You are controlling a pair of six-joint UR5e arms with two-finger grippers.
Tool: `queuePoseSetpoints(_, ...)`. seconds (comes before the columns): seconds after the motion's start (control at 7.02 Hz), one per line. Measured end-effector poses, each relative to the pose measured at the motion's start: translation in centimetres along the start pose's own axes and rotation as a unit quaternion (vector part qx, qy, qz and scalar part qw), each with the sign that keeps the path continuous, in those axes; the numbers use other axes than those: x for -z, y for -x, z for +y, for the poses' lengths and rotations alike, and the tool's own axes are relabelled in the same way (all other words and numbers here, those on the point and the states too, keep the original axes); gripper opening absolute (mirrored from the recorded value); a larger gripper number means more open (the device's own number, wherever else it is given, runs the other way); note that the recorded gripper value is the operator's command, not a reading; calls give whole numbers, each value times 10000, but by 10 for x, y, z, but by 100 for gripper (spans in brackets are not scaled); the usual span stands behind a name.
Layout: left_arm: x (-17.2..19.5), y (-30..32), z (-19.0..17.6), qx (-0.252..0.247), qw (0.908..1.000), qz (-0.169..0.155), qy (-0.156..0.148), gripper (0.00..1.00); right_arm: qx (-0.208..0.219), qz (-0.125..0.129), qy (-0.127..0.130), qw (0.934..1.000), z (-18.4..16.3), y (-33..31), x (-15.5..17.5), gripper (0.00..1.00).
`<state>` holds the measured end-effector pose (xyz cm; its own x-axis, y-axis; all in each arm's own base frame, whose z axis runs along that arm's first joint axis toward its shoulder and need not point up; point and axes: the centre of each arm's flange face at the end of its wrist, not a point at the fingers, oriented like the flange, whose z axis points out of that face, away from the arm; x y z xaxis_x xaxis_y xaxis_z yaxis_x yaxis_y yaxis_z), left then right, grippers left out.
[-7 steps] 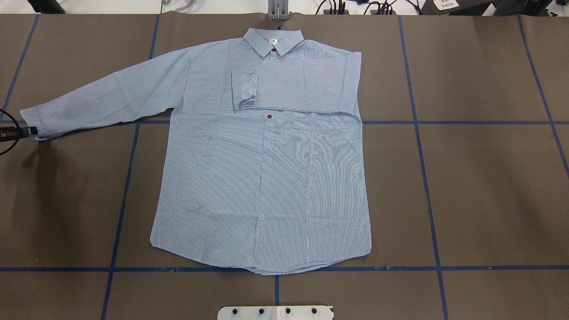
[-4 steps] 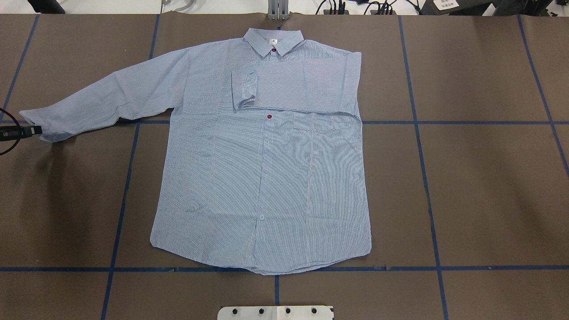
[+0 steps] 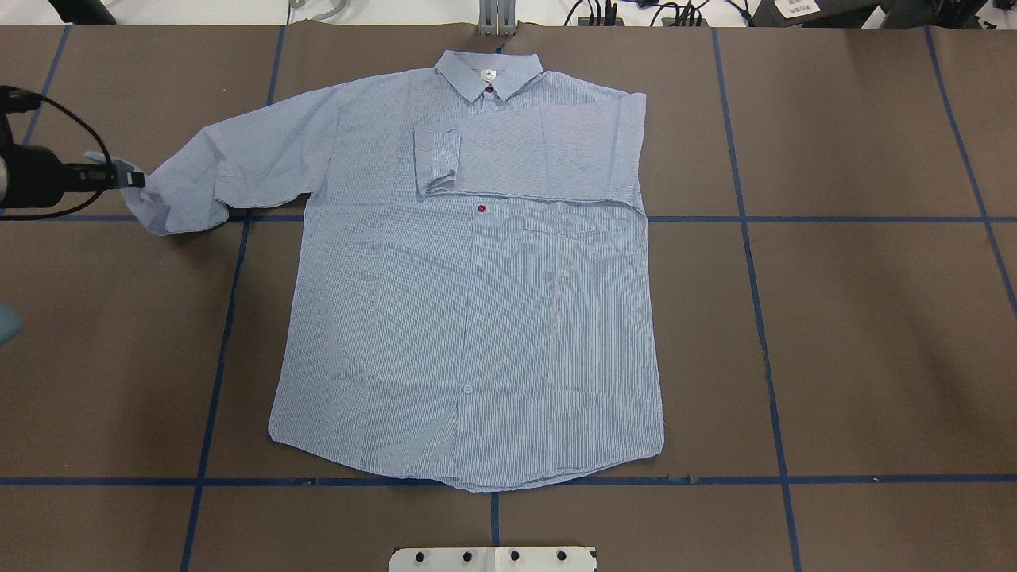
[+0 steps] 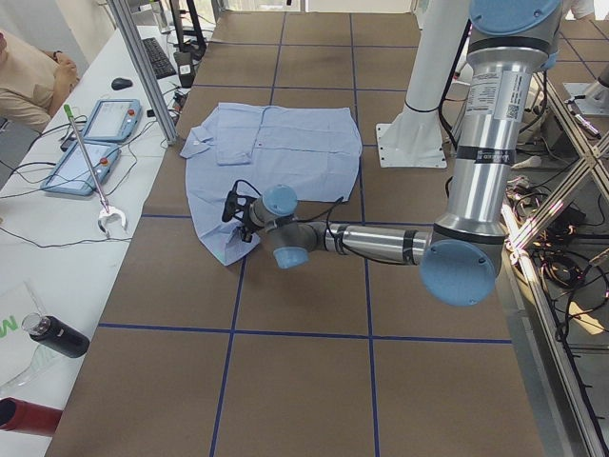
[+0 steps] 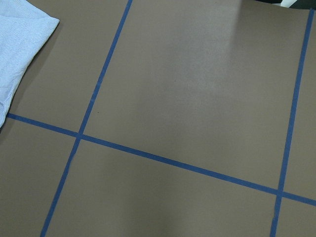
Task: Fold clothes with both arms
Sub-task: 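Fold the held sleeve across the shirt toward the collar with the left gripper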
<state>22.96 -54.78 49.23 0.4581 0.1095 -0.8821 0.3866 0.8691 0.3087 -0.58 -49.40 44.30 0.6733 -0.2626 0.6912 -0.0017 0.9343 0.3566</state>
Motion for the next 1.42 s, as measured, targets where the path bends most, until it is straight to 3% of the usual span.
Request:
queuePoseSetpoints(0.28, -33, -123, -47, 127, 9997, -155, 144, 0, -6, 0, -2, 10000, -1, 0, 0, 100)
queuePoseSetpoints(0.43, -60, -202, -46, 196, 9992, -232, 270, 0, -10, -1, 1, 10000, -1, 0, 0, 100)
queuePoseSetpoints(0.85, -76, -399, -46, 462, 9977, 120, 483, 0, -19, 0, 13, 10000, -1, -1, -2, 100)
queuePoseSetpoints(1.14, -100, -475, -62, 505, 9973, 145, 504, 0, -20, 1, 15, 10000, -1, -1, -2, 100)
queuePoseSetpoints(1.42, -124, -513, -63, 485, 9978, 8, 452, 0, -29, 1, 18, 10000, 0, -1, -2, 100)
